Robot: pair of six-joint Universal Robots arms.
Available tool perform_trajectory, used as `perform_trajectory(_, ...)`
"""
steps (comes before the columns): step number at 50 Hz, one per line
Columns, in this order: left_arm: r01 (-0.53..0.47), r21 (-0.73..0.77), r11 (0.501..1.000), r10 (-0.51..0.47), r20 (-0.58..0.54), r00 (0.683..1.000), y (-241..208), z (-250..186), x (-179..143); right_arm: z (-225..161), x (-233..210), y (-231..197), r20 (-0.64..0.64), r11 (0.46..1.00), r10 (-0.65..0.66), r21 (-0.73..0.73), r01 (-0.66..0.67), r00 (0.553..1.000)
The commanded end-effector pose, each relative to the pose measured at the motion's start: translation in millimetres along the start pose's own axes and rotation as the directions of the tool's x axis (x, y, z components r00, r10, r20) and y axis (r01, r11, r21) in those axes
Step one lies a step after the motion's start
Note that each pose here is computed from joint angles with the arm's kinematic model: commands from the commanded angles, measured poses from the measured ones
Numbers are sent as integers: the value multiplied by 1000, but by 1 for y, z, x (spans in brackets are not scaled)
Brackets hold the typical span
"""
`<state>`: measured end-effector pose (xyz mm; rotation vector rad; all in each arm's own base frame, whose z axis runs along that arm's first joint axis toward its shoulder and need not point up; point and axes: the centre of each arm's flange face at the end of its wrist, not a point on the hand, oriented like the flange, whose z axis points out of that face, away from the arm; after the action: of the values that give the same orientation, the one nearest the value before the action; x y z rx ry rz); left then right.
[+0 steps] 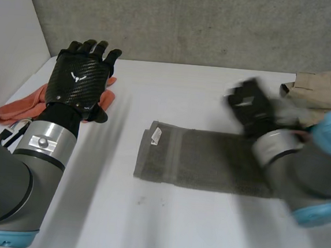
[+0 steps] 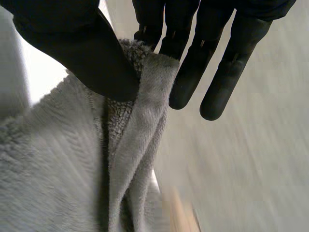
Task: Fold the laundry.
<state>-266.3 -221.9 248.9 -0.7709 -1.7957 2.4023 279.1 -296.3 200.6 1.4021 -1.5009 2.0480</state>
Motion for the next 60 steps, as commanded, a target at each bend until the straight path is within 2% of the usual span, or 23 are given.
perform_trajectory(1, 4, 3, 1000, -4, -13, 1000, 0, 0, 1, -20, -109, -59, 306, 964, -31, 262, -53, 951)
perform_trajectory(5, 4, 1, 1000, -4, -16, 1000, 0, 0, 2, -32, -153, -60, 421, 960, -43, 269, -79, 906)
perform_trajectory(8, 8, 4, 1000, -8, -10, 1000, 0, 3, 1, -37, -156, -61, 438, 959, -44, 270, -85, 898)
perform_trajectory(12, 10, 21, 1000, -10, -9, 1000, -3, 8, 1, -36, -146, -61, 413, 967, -15, 238, -92, 911)
perform_trajectory(16, 15, 22, 1000, -14, -48, 999, 0, 17, 13, -41, -124, -66, 383, 967, 96, 184, -178, 919)
perform_trajectory(18, 21, 29, 999, -18, -84, 996, 0, 19, 22, -35, -90, -60, 313, 955, 212, 132, -264, 926)
perform_trajectory(20, 36, 37, 999, -30, -159, 987, -1, 20, 42, -34, -69, -49, 270, 941, 296, 81, -327, 916)
perform_trajectory(21, 43, 37, 998, -36, -182, 983, -1, 20, 48, -34, -55, -36, 233, 919, 380, 13, -394, 895)
perform_trajectory(24, 63, 14, 998, -57, -267, 962, 6, 21, 74, -37, -48, -14, 201, 874, 486, -104, -475, 850)
perform_trajectory(25, 63, 7, 998, -58, -284, 957, 8, 22, 80, -40, -45, -4, 181, 840, 540, -172, -514, 822)
perform_trajectory(27, 60, -20, 998, -63, -323, 944, 16, 23, 95, -44, -44, 5, 166, 812, 575, -233, -535, 801)
perform_trajectory(31, 31, -94, 995, -63, -357, 932, 41, 27, 116, -51, -42, 26, 112, 776, 596, -335, -535, 795)
perform_trajectory(36, -4, -183, 983, -59, -339, 939, 58, 27, 121, -53, -38, 53, 63, 783, 540, -404, -474, 839)
perform_trajectory(40, -21, -231, 973, -54, -315, 948, 63, 23, 116, -56, -43, 78, 69, 800, 437, -486, -352, 897)
perform_trajectory(43, -23, -242, 970, -53, -305, 951, 61, 19, 113, -55, -37, 85, 48, 817, 365, -495, -296, 930)
perform_trajectory(46, -12, -217, 976, -52, -287, 957, 46, 16, 101, -46, -26, 87, 3, 857, 267, -458, -236, 964)
perform_trajectory(48, -5, -208, 978, -55, -281, 958, 39, 14, 97, -38, -18, 73, -25, 906, 202, -375, -196, 979)
perform_trajectory(51, 3, -195, 981, -56, -269, 962, 29, 9, 88, -32, -8, 46, -52, 951, 138, -273, -147, 989)
perform_trajectory(53, 9, -184, 983, -57, -258, 965, 23, 7, 83, -30, -18, 11, -15, 982, 94, -160, -95, 995)
perform_trajectory(55, 11, -175, 984, -54, -240, 969, 16, 4, 75, -31, -38, -13, 46, 994, 72, -79, -69, 996)
perform_trajectory(57, 11, -174, 985, -50, -223, 974, 14, 2, 70, -37, -76, -41, 158, 999, 34, 36, -40, 987)
perform_trajectory(60, 11, -181, 983, -44, -181, 982, 13, 0, 61, -55, -121, -60, 309, 988, -14, 149, -34, 951)
